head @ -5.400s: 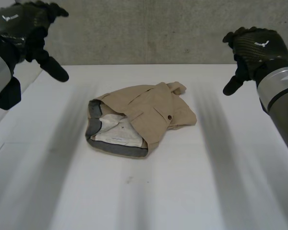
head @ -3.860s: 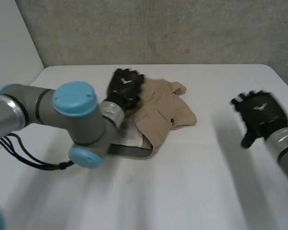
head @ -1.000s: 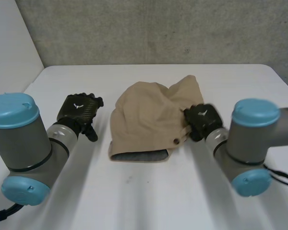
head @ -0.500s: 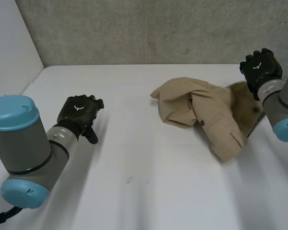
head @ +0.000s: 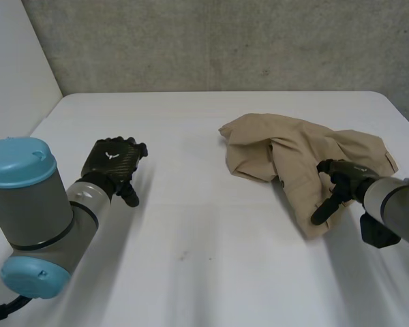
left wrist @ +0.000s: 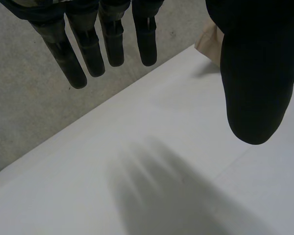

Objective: Fold the shorts.

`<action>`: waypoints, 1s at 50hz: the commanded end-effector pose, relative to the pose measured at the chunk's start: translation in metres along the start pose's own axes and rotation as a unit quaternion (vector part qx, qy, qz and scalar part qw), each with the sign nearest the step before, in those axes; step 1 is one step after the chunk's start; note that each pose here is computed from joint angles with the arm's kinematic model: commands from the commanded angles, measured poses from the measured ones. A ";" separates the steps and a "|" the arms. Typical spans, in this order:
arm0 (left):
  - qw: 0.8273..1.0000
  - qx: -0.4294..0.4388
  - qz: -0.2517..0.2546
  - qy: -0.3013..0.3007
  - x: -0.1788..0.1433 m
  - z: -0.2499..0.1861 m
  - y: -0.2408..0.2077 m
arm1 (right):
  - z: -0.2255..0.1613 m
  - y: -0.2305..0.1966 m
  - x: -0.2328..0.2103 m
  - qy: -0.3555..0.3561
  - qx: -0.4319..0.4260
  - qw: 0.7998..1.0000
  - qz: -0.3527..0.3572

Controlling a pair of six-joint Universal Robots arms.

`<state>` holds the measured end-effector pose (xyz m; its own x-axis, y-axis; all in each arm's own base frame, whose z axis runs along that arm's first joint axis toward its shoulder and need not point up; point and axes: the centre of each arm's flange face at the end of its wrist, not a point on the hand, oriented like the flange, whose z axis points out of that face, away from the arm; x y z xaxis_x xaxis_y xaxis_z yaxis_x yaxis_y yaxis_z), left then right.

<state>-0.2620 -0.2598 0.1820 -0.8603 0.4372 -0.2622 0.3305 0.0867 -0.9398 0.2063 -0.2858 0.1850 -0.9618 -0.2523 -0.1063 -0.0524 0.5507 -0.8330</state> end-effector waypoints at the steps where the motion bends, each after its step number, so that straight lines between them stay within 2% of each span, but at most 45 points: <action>1: 1.000 -0.001 -0.002 0.002 0.001 -0.001 0.001 | 0.026 0.010 0.003 0.009 0.052 0.999 -0.006; 7: 1.000 0.001 -0.018 0.005 0.003 -0.001 0.000 | 0.019 -0.016 -0.006 -0.006 0.127 0.990 -0.060; 8: 1.000 0.002 -0.023 0.006 0.004 -0.001 -0.001 | 0.005 -0.024 -0.020 -0.029 0.146 0.983 -0.108; 11: 0.999 0.011 -0.046 0.008 0.004 0.002 -0.005 | -0.023 -0.034 -0.043 -0.061 0.173 0.965 -0.187; 12: 0.998 0.013 -0.054 0.010 0.005 0.002 -0.007 | -0.038 -0.037 -0.055 -0.076 0.185 0.952 -0.232; 15: 0.995 0.028 -0.092 0.018 0.010 0.007 -0.016 | -0.065 -0.040 -0.073 -0.088 0.211 0.926 -0.300; 22: 0.983 0.035 -0.176 0.042 0.029 0.028 -0.018 | -0.122 -0.035 -0.114 -0.126 0.260 0.880 -0.376; 26: 0.980 0.032 -0.190 0.052 0.039 0.040 -0.013 | -0.146 -0.031 -0.122 -0.139 0.264 0.871 -0.391; 33: 0.981 0.019 -0.181 0.069 0.063 0.059 0.005 | -0.179 -0.030 -0.126 -0.155 0.279 0.862 -0.394; 40: 0.987 0.006 -0.155 0.036 0.063 0.072 0.021 | -0.179 -0.029 -0.121 -0.150 0.270 0.865 -0.395; 45: 0.996 0.010 -0.088 0.012 0.048 0.069 0.013 | -0.176 -0.034 -0.117 -0.128 0.273 0.867 -0.398; 50: 0.995 0.085 -0.046 -0.029 0.001 0.026 -0.056 | -0.155 -0.057 -0.091 -0.050 0.269 0.871 -0.407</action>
<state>-0.3257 -0.2994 0.1477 -0.8964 0.4379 -0.0677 0.1439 0.1430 -0.9792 0.2727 -0.1350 0.3216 -0.5838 -0.5884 0.5594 -0.4680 -0.3192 -0.8241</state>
